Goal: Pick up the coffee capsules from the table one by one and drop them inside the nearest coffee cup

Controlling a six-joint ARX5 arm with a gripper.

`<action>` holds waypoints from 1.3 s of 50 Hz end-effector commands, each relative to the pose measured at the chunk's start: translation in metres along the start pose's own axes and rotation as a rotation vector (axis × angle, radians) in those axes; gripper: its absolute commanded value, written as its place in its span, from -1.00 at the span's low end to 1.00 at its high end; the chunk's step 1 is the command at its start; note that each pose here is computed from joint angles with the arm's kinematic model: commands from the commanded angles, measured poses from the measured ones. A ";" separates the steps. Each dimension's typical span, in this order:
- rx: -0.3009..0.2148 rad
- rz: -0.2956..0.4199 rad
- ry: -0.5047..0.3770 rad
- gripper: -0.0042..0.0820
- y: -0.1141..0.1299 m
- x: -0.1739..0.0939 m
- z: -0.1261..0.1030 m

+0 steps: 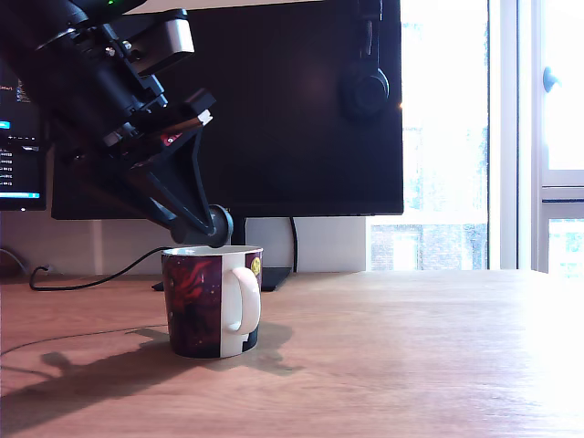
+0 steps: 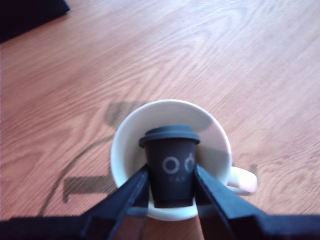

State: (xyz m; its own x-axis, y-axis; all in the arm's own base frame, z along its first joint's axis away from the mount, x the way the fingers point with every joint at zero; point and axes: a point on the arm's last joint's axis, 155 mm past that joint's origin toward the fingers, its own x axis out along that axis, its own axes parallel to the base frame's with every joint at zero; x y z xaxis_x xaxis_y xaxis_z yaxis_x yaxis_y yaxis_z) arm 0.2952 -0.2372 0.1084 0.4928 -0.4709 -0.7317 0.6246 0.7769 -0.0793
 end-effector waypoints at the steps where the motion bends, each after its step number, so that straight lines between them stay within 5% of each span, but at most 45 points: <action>1: 0.007 -0.003 -0.009 -0.65 -0.001 0.000 0.004; 31: 0.007 -0.004 -0.005 -0.60 -0.001 0.000 0.003; 35: 0.007 -0.012 -0.008 -0.13 -0.003 0.000 0.004; 39: 0.006 -0.014 -0.012 0.69 -0.003 0.000 0.005; 42: 0.009 -0.015 -0.014 0.95 -0.003 0.000 0.005; 57: 0.021 -0.023 -0.023 0.82 -0.005 0.000 0.008; 61: 0.032 -0.024 -0.028 0.56 -0.005 -0.002 0.009; 65: 0.041 -0.027 -0.044 0.08 -0.006 -0.005 0.013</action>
State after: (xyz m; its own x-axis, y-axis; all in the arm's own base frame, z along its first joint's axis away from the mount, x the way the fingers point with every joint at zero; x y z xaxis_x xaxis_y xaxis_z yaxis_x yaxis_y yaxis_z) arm 0.2941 -0.2411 0.1104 0.4852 -0.4906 -0.7238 0.6517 0.7548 -0.0748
